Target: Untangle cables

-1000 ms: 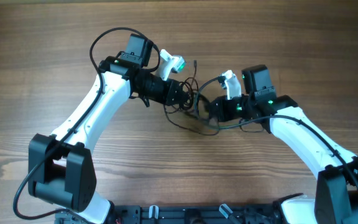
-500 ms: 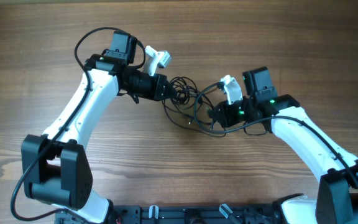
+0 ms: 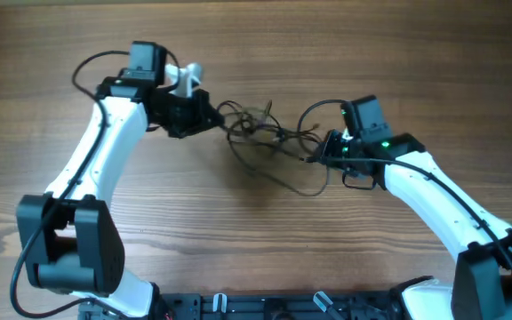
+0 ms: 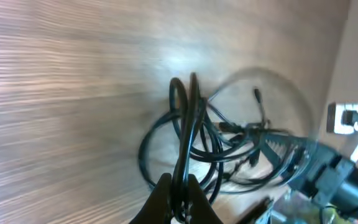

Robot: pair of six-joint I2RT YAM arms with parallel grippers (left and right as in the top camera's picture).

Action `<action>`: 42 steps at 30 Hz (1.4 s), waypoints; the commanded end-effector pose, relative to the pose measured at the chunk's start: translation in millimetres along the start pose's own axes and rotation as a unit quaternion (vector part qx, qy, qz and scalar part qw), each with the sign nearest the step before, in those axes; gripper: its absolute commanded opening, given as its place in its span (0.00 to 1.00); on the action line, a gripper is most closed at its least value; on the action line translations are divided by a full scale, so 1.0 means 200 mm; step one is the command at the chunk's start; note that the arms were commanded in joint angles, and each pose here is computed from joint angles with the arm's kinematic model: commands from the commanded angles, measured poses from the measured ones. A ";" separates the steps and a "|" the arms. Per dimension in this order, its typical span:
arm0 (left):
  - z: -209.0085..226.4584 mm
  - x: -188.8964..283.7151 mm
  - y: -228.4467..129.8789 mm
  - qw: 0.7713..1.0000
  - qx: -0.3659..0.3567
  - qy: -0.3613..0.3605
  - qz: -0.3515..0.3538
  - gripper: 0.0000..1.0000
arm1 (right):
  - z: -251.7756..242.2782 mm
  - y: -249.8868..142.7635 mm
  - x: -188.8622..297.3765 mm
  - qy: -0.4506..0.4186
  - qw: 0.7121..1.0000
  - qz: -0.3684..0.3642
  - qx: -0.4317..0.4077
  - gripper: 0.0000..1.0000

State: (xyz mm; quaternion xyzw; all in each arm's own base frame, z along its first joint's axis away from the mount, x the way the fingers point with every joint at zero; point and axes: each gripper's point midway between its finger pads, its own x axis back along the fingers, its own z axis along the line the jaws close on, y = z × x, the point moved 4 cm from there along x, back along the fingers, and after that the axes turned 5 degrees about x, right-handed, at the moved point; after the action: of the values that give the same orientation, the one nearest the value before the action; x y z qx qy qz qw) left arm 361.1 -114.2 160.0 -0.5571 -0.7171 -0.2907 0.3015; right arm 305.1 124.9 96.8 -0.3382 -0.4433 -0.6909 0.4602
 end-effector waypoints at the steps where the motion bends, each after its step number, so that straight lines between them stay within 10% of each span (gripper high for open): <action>1: 0.01 0.07 0.07 0.999 0.003 0.019 -0.045 0.04 | 0.32 -0.18 0.12 0.326 0.889 0.035 0.320 0.67; 4: -0.05 0.03 0.05 0.999 -0.019 0.013 -0.041 0.04 | 0.39 -0.21 0.19 0.400 0.850 0.031 0.342 0.75; 9: -0.12 -0.01 0.00 0.998 -0.059 0.001 -0.021 0.04 | 0.21 0.00 0.02 0.178 0.964 -0.007 0.197 0.66; 11: -0.36 -0.02 -0.16 0.961 -0.217 -0.164 0.047 0.04 | 0.22 0.05 0.02 0.174 0.964 -0.031 0.197 0.64; 16: -0.43 0.01 -0.18 0.946 -0.236 -0.216 0.053 0.06 | 0.34 0.05 0.08 0.267 0.939 -0.036 0.213 0.75; 18: -0.43 0.01 -0.18 0.946 -0.236 -0.216 0.053 0.07 | 0.34 0.09 0.08 0.262 0.953 -0.037 0.146 0.57; 20: -0.42 0.01 -0.18 0.946 -0.236 -0.216 0.052 0.06 | 0.32 0.11 0.07 0.240 0.965 -0.039 0.101 0.08; 25: -0.31 0.08 -0.07 0.958 -0.213 -0.190 0.014 0.09 | -0.14 0.01 -0.02 -0.065 0.995 -0.020 -0.073 0.04; 26: -0.26 0.12 -0.03 0.963 -0.193 -0.187 0.002 0.28 | -0.24 -0.04 0.00 -0.137 0.984 -0.016 -0.112 0.04; 27: -0.24 0.14 -0.01 0.968 -0.174 -0.183 -0.004 0.81 | -0.28 -0.06 0.01 -0.163 0.978 -0.017 -0.129 0.04; 28: -0.19 0.14 0.01 0.974 -0.164 -0.156 -0.011 1.00 | -0.30 -0.06 0.02 -0.174 0.975 -0.019 -0.137 0.04; 38: -0.05 -0.15 -0.13 0.985 -0.160 0.023 0.063 1.00 | -0.19 -0.01 -0.01 -0.104 0.990 -0.020 -0.098 0.04; 42: -0.06 -0.31 -0.18 0.974 -0.200 0.066 0.084 0.83 | -0.19 -0.02 -0.01 -0.097 0.990 -0.016 -0.099 0.04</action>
State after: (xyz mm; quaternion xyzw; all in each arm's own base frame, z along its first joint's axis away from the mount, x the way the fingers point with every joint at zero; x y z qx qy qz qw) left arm 338.5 -159.8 132.0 -0.6451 -0.5975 -0.4098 0.2428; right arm 300.4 89.3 81.1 -0.4452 -0.4210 -0.7058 0.3555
